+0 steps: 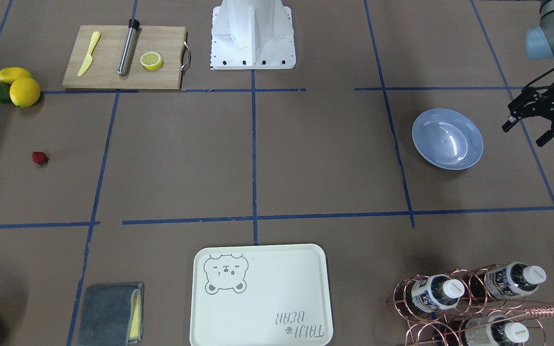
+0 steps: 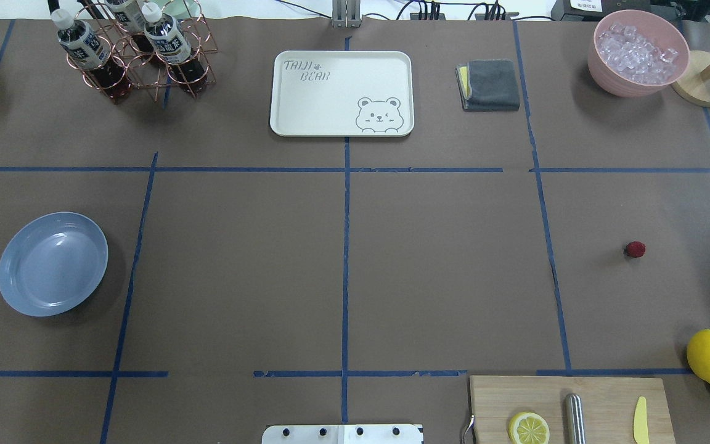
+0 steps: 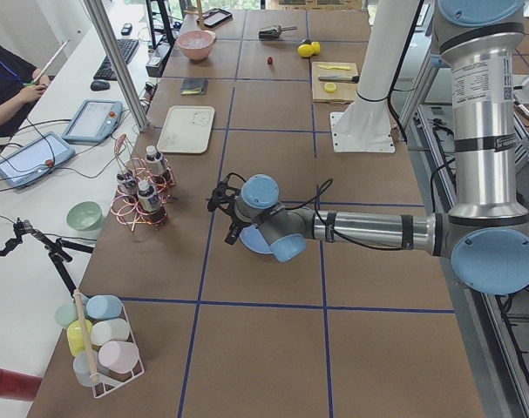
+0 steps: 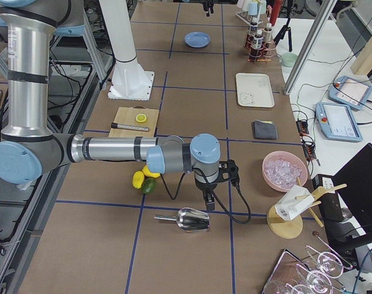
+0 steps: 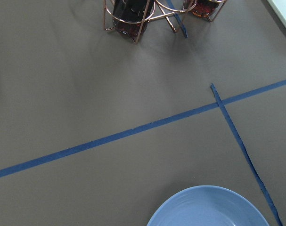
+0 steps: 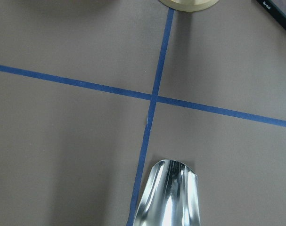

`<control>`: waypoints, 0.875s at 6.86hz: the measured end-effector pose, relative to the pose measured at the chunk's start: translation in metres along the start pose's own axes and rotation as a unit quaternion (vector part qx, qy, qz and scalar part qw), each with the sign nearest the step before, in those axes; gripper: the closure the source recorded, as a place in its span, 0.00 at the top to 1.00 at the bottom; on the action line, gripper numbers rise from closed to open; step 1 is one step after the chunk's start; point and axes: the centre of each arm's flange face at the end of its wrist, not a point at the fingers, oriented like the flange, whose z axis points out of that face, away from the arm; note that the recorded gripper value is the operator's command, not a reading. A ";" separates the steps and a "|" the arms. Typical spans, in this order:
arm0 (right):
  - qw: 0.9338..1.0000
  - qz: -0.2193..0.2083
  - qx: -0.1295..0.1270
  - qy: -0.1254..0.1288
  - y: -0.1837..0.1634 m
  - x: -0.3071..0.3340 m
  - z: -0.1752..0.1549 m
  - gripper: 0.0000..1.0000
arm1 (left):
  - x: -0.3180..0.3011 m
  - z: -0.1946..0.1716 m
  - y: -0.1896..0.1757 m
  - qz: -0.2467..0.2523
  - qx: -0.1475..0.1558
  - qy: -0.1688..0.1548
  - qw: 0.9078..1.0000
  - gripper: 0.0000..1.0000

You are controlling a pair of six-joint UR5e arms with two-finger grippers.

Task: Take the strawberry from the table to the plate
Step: 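Reach the left gripper to the rim of the light blue plate and grasp it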

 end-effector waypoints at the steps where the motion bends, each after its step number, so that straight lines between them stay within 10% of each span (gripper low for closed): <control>1: 1.000 0.000 0.000 0.000 -0.001 0.000 0.000 1.00 | 0.004 0.015 0.020 -0.008 0.001 -0.006 1.000 0.65; 6: 1.000 -0.003 0.003 0.000 -0.004 -0.002 -0.002 1.00 | 0.002 0.083 0.085 -0.106 -0.043 -0.020 0.993 0.58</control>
